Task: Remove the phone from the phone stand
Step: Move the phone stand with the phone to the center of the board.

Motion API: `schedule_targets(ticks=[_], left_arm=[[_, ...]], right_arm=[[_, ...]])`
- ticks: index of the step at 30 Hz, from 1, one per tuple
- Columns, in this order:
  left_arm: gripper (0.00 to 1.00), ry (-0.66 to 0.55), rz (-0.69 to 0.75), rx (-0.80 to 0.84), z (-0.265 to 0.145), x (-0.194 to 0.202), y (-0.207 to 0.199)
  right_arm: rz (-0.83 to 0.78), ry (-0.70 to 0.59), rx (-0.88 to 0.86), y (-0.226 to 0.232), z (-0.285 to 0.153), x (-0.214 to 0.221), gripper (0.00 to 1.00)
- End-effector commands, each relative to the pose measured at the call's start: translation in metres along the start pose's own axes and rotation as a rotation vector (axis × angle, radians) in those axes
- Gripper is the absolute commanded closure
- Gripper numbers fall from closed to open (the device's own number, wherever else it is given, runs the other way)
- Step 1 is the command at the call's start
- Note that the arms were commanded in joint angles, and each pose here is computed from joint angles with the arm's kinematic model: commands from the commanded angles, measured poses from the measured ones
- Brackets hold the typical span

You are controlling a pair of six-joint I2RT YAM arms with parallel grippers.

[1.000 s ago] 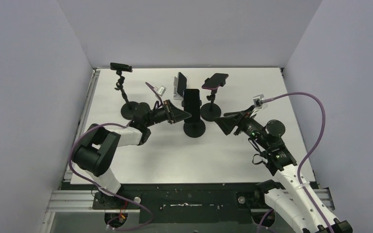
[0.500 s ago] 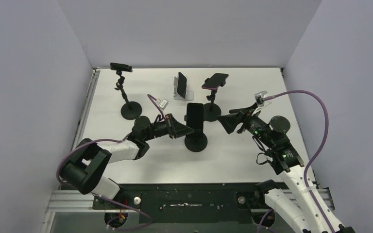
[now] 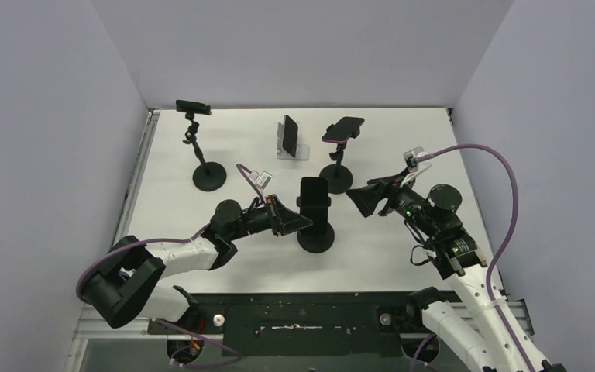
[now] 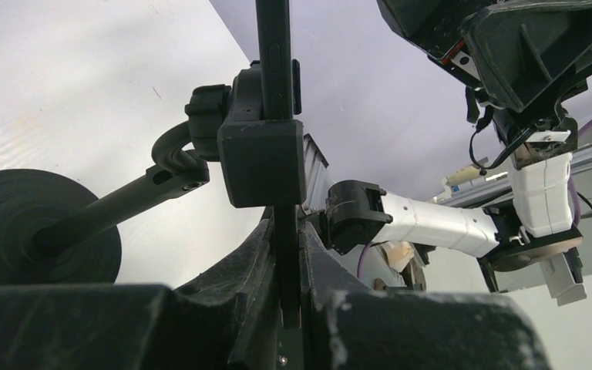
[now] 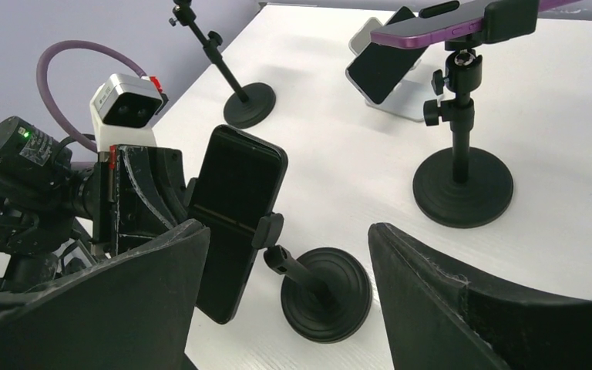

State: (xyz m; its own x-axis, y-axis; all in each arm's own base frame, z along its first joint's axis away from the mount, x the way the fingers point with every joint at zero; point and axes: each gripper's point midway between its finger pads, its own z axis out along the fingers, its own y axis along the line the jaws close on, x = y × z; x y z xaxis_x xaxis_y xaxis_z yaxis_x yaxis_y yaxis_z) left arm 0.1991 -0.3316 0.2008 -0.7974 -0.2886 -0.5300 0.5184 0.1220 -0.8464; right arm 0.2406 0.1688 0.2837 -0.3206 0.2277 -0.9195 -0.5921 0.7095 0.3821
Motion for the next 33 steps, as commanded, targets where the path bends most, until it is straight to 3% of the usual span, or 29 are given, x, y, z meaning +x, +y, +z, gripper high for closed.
schedule_targets(ticks=[1,10,15,27,33], left_arm=[[1.00,-0.089,0.074,0.085,-0.002,-0.017,-0.032],[1.00,-0.085,0.074,-0.014,0.001,-0.017,-0.009],[0.82,-0.074,0.073,-0.034,0.001,-0.013,-0.002],[0.63,-0.079,0.108,-0.075,-0.007,-0.019,0.002],[0.47,-0.117,0.119,-0.109,-0.023,-0.032,-0.001]], right_arm=[[-0.058,-0.064,-0.007,0.009,-0.003,-0.030,0.23],[-0.078,-0.054,0.019,0.003,0.003,-0.032,0.16],[-0.092,-0.045,0.031,0.000,0.004,-0.032,0.14],[-0.106,-0.028,0.070,-0.007,0.005,-0.033,0.08],[0.003,-0.075,0.288,-0.042,0.005,-0.043,0.00]])
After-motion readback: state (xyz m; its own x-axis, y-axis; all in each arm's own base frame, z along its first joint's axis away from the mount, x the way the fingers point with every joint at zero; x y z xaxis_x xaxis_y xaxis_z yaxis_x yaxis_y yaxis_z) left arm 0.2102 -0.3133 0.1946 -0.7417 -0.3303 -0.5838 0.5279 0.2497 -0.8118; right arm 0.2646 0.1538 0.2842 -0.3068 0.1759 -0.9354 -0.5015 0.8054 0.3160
